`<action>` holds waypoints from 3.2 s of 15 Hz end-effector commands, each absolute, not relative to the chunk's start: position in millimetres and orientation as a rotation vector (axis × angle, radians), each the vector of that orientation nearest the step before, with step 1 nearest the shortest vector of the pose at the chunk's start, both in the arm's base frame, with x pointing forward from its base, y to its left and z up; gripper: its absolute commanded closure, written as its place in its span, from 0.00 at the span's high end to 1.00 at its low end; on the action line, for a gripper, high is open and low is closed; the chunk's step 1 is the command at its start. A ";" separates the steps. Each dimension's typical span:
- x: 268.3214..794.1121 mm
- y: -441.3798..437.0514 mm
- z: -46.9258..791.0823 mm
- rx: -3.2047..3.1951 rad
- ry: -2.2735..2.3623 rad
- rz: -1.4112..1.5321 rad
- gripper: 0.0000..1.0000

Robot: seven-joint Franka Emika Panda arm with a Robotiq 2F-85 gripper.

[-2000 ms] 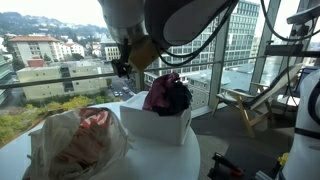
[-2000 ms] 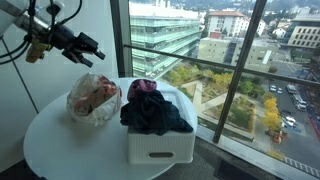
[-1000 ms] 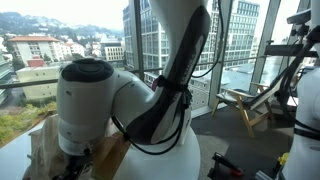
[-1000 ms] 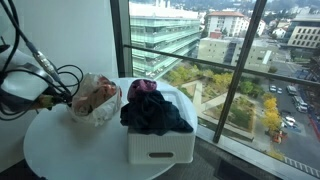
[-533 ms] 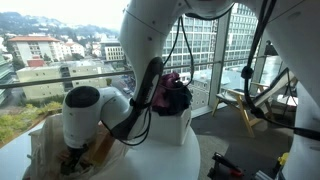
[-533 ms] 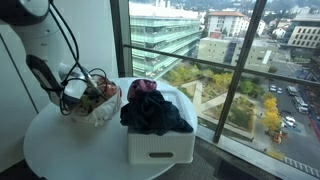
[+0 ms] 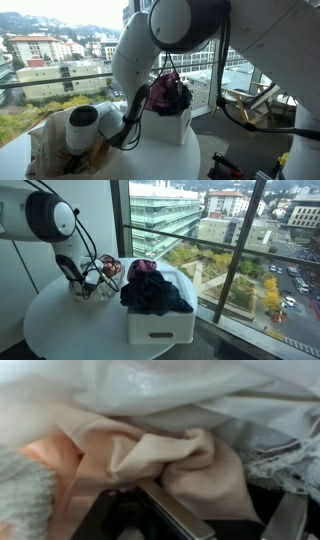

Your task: Remove the shirts from the plastic bag

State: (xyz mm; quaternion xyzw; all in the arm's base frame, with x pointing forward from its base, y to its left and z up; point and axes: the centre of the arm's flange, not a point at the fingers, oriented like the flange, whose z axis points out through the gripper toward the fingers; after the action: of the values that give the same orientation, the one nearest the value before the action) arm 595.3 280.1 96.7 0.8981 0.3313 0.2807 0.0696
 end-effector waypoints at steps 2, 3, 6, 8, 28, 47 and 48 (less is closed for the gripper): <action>587.1 285.3 140.5 2.710 1.075 0.893 0.28; 584.7 288.5 153.0 2.697 1.088 0.904 0.21; 577.6 298.6 193.1 2.636 1.126 0.926 0.03; 571.1 304.2 222.5 2.585 1.153 0.951 0.02; 521.9 278.7 445.4 1.906 0.721 0.339 0.03; 500.7 -1.6 606.7 2.069 -0.298 0.789 0.03; 496.2 -3.6 578.4 2.128 -0.304 0.807 0.03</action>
State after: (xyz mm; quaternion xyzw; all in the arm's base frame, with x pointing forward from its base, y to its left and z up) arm 527.8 8.9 640.0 0.8273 -0.1158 0.2822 0.4717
